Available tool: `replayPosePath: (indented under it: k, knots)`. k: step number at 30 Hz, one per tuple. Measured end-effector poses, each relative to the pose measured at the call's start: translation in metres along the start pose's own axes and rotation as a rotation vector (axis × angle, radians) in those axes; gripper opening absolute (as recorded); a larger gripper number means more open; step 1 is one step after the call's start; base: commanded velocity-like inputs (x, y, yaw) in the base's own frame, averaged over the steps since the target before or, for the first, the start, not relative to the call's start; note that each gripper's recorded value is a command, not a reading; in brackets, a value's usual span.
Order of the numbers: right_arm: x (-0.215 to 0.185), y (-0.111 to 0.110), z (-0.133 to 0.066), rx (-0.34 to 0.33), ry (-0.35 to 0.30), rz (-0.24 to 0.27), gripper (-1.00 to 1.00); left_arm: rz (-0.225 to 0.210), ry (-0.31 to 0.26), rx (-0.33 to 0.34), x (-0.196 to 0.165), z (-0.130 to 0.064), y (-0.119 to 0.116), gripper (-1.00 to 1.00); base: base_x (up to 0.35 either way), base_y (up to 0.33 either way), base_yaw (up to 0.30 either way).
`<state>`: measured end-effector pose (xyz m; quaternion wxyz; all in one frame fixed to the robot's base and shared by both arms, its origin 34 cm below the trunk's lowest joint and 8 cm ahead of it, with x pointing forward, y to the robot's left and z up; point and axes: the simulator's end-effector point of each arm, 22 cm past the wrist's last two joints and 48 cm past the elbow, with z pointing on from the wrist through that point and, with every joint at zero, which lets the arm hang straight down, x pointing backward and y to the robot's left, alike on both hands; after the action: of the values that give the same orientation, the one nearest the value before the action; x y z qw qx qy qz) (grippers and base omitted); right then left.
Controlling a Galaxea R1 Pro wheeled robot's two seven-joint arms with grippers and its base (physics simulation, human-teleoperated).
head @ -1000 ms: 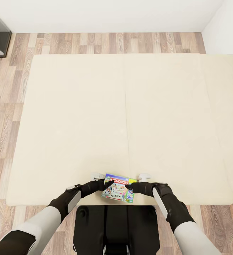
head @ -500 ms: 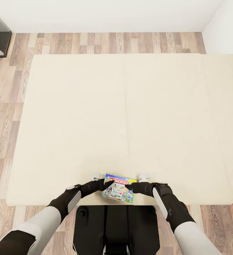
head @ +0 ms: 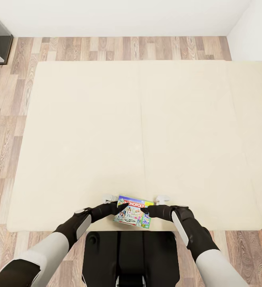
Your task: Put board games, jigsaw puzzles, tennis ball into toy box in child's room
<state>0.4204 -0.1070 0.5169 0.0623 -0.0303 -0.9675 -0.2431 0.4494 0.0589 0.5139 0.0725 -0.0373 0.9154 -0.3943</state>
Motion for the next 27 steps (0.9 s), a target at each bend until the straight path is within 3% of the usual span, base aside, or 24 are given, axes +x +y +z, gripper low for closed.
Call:
replayPosePath:
  k: [27]
  knots:
    - [0.000, 0.001, 0.000, -0.005, -0.002, 0.004, 1.00, -0.006, -0.008, 0.046, -0.001, 0.003, -0.014, 1.00, 0.000, 0.000, 0.000]
